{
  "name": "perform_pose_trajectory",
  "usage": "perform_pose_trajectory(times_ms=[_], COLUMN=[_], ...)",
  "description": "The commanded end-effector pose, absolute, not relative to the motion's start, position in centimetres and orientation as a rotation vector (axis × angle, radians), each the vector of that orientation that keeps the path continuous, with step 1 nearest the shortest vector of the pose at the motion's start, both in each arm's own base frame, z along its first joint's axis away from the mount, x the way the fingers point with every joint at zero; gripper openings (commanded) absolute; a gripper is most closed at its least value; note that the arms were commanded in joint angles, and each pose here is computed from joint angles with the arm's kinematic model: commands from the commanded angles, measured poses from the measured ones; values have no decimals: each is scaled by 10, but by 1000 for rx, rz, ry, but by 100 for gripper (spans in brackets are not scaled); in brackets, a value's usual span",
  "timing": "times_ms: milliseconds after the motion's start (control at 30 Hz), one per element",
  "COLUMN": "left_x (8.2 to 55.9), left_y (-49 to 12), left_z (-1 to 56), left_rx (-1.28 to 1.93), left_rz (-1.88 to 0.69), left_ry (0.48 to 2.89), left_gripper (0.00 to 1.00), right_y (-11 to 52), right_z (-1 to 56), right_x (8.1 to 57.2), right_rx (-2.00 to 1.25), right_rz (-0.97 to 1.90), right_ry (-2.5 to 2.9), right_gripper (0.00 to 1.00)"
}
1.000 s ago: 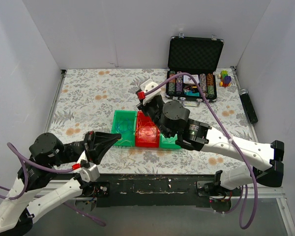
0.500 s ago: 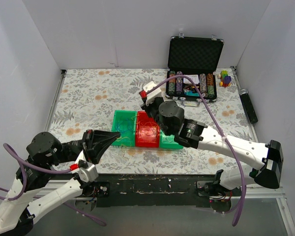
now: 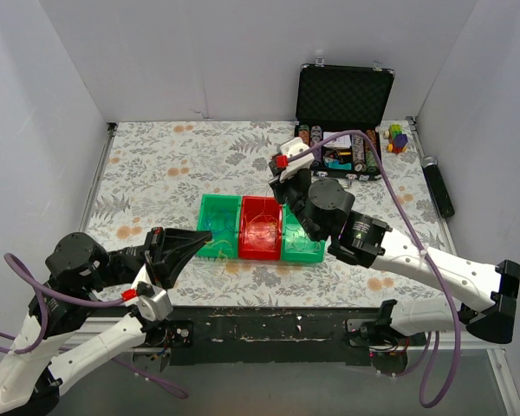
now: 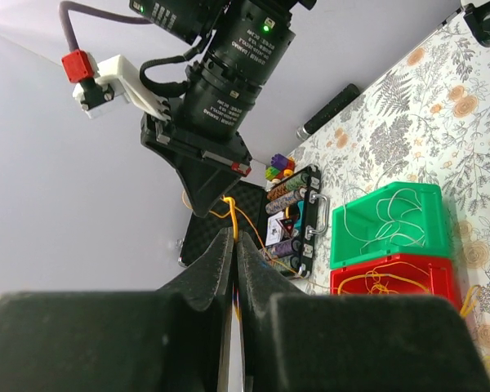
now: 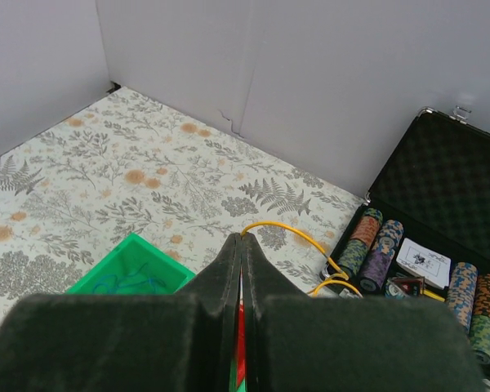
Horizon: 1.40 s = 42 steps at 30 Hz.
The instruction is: Untangle the cables
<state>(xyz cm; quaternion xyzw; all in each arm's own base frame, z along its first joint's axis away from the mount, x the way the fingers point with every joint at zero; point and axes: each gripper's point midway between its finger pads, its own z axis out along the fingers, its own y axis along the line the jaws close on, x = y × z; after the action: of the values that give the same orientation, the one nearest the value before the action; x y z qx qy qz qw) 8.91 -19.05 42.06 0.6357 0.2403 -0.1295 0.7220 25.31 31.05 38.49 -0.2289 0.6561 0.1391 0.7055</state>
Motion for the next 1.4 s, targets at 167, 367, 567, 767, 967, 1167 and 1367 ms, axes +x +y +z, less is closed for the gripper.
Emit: perform_pose_trajectory(times_ms=[167,367,567,767,967,1167,1367], left_x=[92,90,90,91,90,90,89], left_y=[-193,-192,-190,-190,-189,-189,-191], left_z=[426,431,433,431,433,435,436], left_rx=[1399,1392,1384,1387,1382,1381,1382], left_rz=[-284,-280,-270,-268,-268,-269,-272], left_ry=[520,512,510,512,504,504,495], left_gripper=[0,0,0,0,0,0,0], right_y=[324,359,375,393,402,398,392], right_z=[369,327,270,212,168,130,103], right_x=[251,259,274,274,277,276,264], right_rx=[-504,-554,-502,-520,-456,-400,-393], right_rz=[379,450,564,624,722,751,784], right_ry=[1487,1565,1692,1810,1912,2004,2078], right_gripper=[1,1,1,1,1,1,1])
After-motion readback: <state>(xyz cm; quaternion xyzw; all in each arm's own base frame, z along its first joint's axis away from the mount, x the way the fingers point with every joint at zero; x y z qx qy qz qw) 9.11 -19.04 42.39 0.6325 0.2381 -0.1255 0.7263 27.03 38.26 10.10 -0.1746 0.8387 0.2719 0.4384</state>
